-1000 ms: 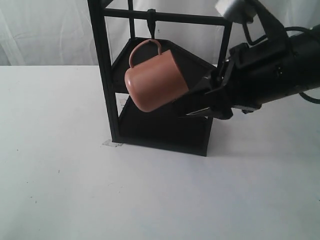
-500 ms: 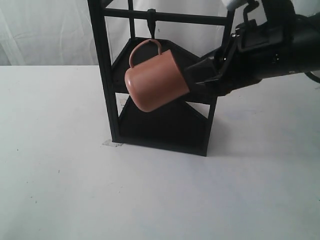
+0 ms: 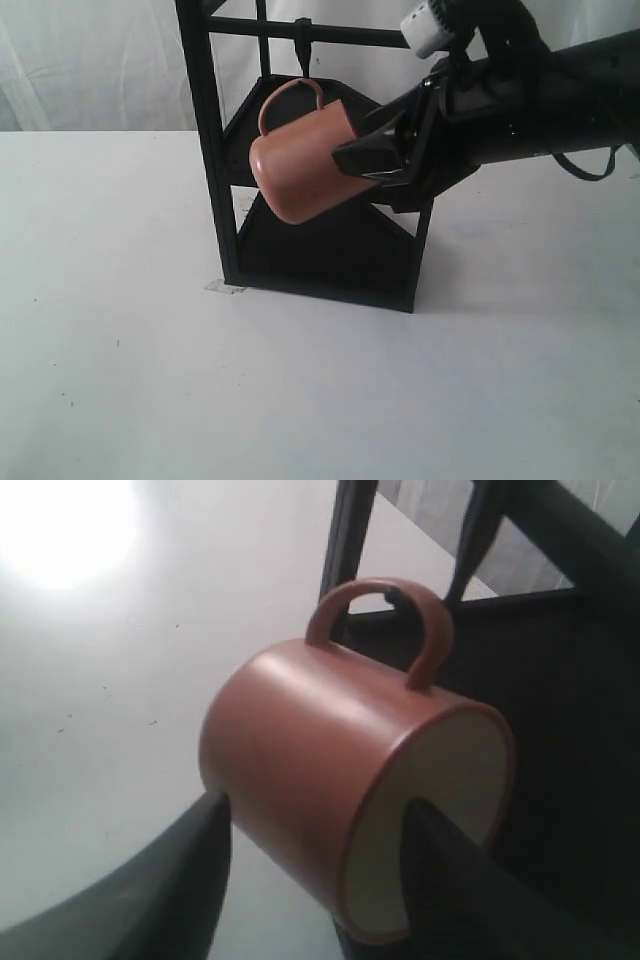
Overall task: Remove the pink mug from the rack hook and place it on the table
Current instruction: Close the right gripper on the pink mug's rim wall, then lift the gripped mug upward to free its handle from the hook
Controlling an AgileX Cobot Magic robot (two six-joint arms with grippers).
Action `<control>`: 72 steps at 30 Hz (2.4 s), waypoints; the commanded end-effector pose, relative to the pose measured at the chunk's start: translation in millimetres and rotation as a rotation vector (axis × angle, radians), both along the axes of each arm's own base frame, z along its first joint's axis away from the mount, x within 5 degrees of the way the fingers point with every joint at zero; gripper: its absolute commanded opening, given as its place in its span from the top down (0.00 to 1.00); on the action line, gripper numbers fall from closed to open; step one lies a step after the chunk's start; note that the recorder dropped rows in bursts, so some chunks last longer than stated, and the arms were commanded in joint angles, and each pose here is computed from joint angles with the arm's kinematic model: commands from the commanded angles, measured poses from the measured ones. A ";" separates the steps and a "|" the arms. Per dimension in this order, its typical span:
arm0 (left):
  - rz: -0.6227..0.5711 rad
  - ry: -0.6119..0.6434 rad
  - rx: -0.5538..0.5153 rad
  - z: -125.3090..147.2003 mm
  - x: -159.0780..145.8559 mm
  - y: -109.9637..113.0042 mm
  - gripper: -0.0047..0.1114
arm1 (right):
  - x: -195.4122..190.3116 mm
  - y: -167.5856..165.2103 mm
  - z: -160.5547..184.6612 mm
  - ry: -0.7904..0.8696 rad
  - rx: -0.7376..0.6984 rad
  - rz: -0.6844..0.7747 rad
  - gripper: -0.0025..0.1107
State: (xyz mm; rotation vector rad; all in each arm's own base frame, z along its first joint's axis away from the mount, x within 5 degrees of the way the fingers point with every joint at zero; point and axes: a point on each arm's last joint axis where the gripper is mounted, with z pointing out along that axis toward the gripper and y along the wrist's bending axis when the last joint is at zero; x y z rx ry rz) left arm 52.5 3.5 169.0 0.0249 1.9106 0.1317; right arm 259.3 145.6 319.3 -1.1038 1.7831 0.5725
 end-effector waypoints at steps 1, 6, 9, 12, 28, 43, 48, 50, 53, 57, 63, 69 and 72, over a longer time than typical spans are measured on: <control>-0.007 -0.007 -0.006 0.0 0.0 -0.6 0.96 | 7.1 3.2 -8.5 0.026 0.005 -0.003 0.54; -0.007 -0.007 -0.006 0.0 0.0 -0.6 0.96 | 9.7 7.8 -12.4 0.043 0.044 0.025 0.54; -0.007 -0.007 -0.006 0.0 0.0 -0.6 0.96 | 11.7 9.9 -18.8 0.068 0.039 0.044 0.54; -0.007 -0.007 -0.006 0.0 0.0 -0.6 0.96 | 14.9 13.4 -26.6 0.107 0.052 0.056 0.54; -0.007 -0.007 -0.006 0.0 0.0 -0.6 0.96 | 15.3 14.4 -29.2 0.121 0.053 0.067 0.98; -0.007 -0.007 -0.006 0.0 0.0 -0.6 0.96 | 2.3 10.0 -7.2 0.070 0.083 0.065 0.98; -0.007 -0.007 -0.006 0.0 0.0 -0.6 0.96 | 0.2 10.2 -10.4 0.096 0.086 0.071 0.98; -0.007 -0.007 -0.006 0.0 0.0 -0.6 0.96 | 0.0 10.3 -10.1 0.097 0.089 0.072 0.98; -0.007 -0.007 -0.006 0.0 0.0 -0.6 0.96 | -1.8 10.9 -9.6 0.122 0.102 0.078 0.98; -0.007 -0.007 -0.006 0.0 0.0 -0.6 0.96 | -6.1 13.1 -8.4 0.150 0.126 0.120 0.98; -0.007 -0.007 -0.006 0.0 0.0 -0.6 0.96 | -6.3 13.5 -7.7 0.166 0.143 0.115 0.98; -0.007 -0.007 -0.006 0.0 0.0 -0.6 0.96 | -7.3 14.6 -6.0 0.178 0.169 0.123 0.98; -0.007 -0.007 -0.006 0.0 0.0 -0.6 0.96 | -7.1 15.0 -5.0 0.174 0.180 0.124 0.98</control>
